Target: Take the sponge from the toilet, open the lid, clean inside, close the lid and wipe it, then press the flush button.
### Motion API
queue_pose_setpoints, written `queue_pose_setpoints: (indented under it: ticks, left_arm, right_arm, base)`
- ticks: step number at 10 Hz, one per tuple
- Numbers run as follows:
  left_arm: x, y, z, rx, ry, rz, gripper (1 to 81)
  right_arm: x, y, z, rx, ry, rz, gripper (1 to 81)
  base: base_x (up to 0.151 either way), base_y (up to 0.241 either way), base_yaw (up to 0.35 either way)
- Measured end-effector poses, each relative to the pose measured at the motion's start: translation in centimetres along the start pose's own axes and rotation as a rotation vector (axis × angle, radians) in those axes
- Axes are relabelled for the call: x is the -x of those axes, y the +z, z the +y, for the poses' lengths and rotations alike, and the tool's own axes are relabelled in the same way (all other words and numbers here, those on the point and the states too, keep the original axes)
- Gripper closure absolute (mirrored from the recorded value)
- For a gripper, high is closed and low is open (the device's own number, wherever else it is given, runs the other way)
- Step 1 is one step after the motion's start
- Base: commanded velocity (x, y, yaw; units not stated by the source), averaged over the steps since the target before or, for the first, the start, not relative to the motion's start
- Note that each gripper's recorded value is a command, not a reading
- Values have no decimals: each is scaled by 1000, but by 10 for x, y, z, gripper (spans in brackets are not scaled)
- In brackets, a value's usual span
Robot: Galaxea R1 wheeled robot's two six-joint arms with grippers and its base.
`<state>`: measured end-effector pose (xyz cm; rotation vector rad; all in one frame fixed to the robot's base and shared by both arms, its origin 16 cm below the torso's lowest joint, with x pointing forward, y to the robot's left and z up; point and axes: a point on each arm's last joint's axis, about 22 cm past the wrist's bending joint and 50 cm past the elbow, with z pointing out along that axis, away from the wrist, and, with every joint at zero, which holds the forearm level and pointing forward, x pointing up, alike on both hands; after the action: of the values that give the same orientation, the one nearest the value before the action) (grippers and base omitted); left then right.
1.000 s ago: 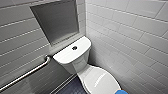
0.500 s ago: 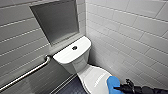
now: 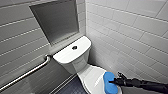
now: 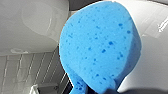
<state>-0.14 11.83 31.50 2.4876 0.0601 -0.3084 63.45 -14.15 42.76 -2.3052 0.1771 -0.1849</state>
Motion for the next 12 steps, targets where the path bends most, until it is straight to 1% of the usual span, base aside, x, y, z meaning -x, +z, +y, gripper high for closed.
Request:
queue_pose_setpoints:
  ticks: [3, 4, 6, 7, 8, 9, 10, 12]
  left_arm:
    - [22, 2, -2, -9, -34, -49, 10]
    - [22, 2, -2, -10, -36, -50, 10]
    - [27, 2, -2, -10, -41, -56, 10]
    - [31, 1, -6, -20, -42, -60, 10]
    - [36, 1, -9, -28, -46, -67, 10]
    - [40, 1, -10, -32, -50, -72, 10]
    - [41, 0, -10, -32, -50, -72, 10]
    - [42, 0, -10, -33, -51, -73, 10]
  right_arm:
    - [-10, 55, 5, 15, 31, -22, 811]
    - [-17, 59, 7, 22, 32, -22, 811]
    - [-50, 61, 14, 55, 27, 33, 811]
    - [-61, 69, 11, 58, 26, 62, 811]
    - [-57, 82, 8, 62, 31, 58, 811]
    - [-59, 90, 13, 82, 39, 68, 811]
    - [-68, 91, 27, 115, 49, 90, 811]
    - [-85, 92, 49, 172, 86, 149, 811]
  base:
    - [0, 0, 0]
    - [0, 0, 0]
    - [0, 0, 0]
    - [0, 0, 0]
    - [0, 0, 0]
    - [0, 0, 0]
    - [0, 0, 0]
    - [0, 0, 0]
